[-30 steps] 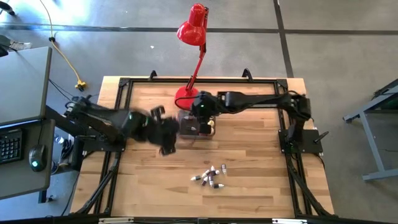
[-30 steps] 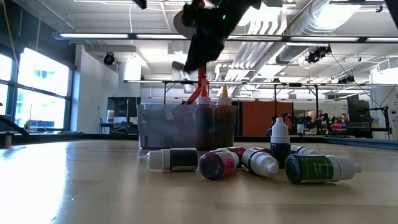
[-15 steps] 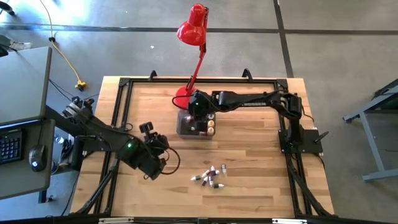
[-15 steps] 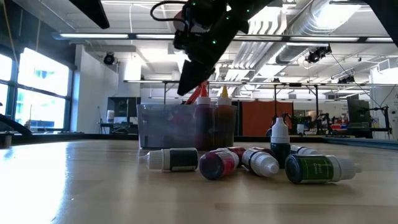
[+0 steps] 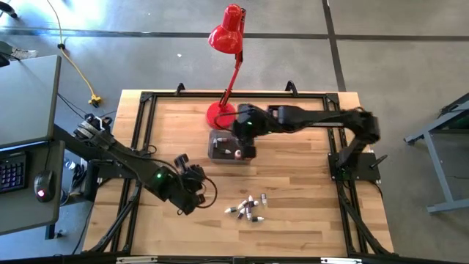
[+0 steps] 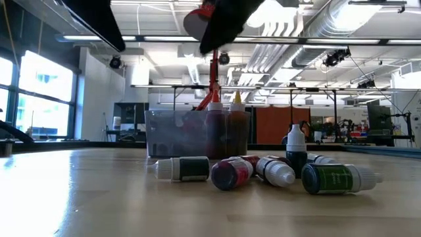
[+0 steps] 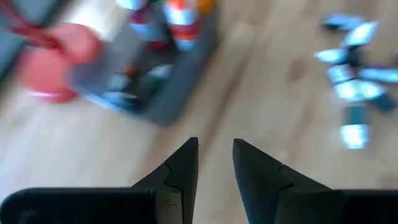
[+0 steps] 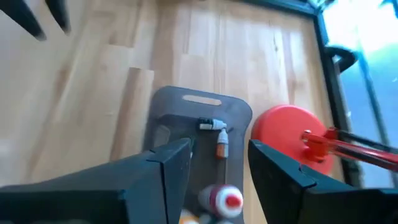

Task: Pick & Place food coloring
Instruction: Put the top small green food coloring bottle into the black bin

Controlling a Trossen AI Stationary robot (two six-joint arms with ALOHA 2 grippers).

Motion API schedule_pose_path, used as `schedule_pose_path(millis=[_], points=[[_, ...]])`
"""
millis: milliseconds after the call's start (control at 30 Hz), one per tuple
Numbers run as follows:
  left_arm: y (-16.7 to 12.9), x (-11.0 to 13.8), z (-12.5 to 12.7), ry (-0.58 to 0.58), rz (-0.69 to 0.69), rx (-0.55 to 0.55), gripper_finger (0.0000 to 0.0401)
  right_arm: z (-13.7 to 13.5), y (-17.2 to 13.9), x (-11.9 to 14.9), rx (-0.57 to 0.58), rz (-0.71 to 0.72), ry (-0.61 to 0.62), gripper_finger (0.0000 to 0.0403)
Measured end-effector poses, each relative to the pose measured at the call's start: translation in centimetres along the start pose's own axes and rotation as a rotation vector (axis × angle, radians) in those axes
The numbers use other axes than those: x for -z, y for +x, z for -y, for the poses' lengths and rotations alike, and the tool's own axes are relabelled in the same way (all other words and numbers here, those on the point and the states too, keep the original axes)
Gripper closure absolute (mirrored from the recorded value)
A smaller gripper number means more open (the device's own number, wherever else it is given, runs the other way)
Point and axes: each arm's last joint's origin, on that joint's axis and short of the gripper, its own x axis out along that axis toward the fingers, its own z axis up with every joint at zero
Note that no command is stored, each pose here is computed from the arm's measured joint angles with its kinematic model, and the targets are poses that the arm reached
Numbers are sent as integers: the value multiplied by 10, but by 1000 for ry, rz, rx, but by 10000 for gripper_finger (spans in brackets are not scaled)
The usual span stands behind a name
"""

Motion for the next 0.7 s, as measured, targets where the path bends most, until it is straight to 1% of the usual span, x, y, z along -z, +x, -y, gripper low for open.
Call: schedule_pose_path(millis=[133,233,300,367,500,600,700], points=[[16,5,18,-101,75,182,304,-18,-47,-5,4,23,-11,255],[24,10,28,-162,67,359,304,-27,-75,-5,-6,54,11,258],[28,14,35,-161,40,502,304,-33,-87,-2,-18,80,25,258],[37,19,45,-132,50,595,304,-38,-94,2,-30,92,18,258],[58,28,65,-8,90,624,304,-49,-92,18,-54,76,-6,260],[77,37,76,64,107,570,304,-56,-83,30,-66,46,-15,261],[93,42,81,80,95,544,304,-63,-68,44,-77,22,-24,261]])
